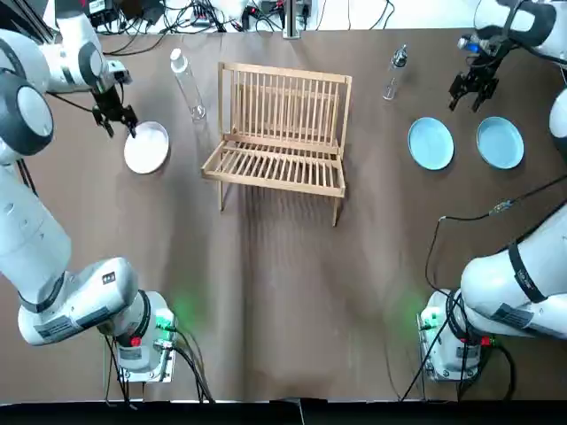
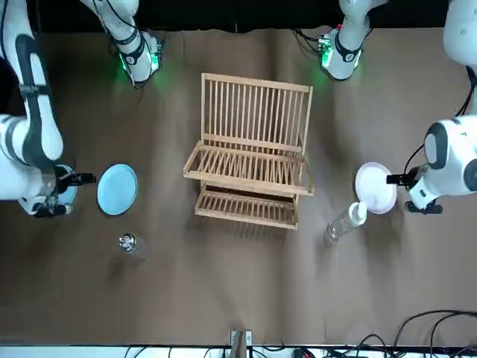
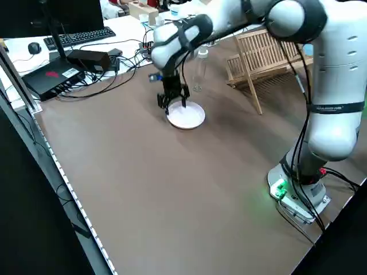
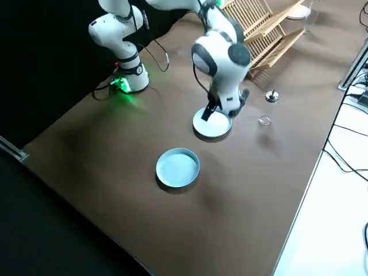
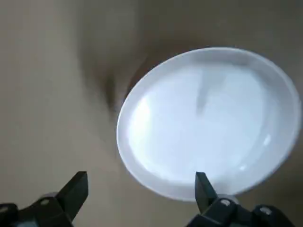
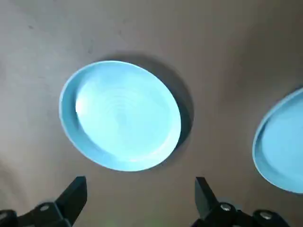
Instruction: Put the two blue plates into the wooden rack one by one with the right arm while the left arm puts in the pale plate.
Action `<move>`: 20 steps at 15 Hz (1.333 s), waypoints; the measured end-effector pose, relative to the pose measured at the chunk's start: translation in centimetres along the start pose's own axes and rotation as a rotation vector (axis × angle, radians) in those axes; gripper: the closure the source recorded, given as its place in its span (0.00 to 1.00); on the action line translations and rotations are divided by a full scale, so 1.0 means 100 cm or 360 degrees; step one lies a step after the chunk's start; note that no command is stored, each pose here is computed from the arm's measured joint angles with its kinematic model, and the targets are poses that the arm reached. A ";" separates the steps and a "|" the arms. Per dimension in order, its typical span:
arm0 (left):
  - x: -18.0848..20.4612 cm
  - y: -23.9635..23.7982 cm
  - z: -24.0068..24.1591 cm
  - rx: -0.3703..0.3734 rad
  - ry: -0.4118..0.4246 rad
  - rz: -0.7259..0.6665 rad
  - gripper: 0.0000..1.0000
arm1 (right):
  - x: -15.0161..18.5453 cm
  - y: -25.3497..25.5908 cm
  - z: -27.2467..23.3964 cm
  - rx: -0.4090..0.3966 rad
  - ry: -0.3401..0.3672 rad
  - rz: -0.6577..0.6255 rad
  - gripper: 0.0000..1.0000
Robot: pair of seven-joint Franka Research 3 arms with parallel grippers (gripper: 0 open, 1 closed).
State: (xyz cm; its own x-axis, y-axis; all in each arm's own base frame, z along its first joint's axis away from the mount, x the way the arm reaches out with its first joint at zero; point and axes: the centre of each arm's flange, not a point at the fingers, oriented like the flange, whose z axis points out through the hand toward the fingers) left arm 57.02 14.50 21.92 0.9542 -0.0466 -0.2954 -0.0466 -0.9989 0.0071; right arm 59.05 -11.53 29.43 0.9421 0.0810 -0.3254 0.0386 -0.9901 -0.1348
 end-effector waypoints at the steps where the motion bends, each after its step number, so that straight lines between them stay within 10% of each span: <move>1: 0.004 -0.007 0.016 -0.0019 -0.0021 -0.0014 0.00 | 0.003 0.006 0.013 0.0015 -0.0028 0.0001 0.00; 8: 0.015 -0.034 0.048 -0.0063 -0.0046 -0.0070 0.03 | 0.026 0.028 0.066 0.0069 -0.0039 -0.0077 0.03; 17: 0.019 -0.034 0.043 -0.0057 -0.0025 -0.0118 0.82 | 0.020 0.075 0.107 0.0147 -0.0076 -0.0185 0.24; 20: 0.020 -0.028 0.033 -0.0056 -0.0013 -0.0160 0.90 | 0.023 0.073 0.121 0.0169 -0.0107 -0.0196 0.41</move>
State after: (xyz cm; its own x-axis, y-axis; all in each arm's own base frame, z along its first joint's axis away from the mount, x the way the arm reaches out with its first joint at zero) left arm 58.05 17.27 18.16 0.9511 0.0535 -0.3043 0.0596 -0.9982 0.0105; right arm 57.41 -17.19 16.37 0.9079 0.2121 -0.3615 0.1137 -0.9548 -0.2746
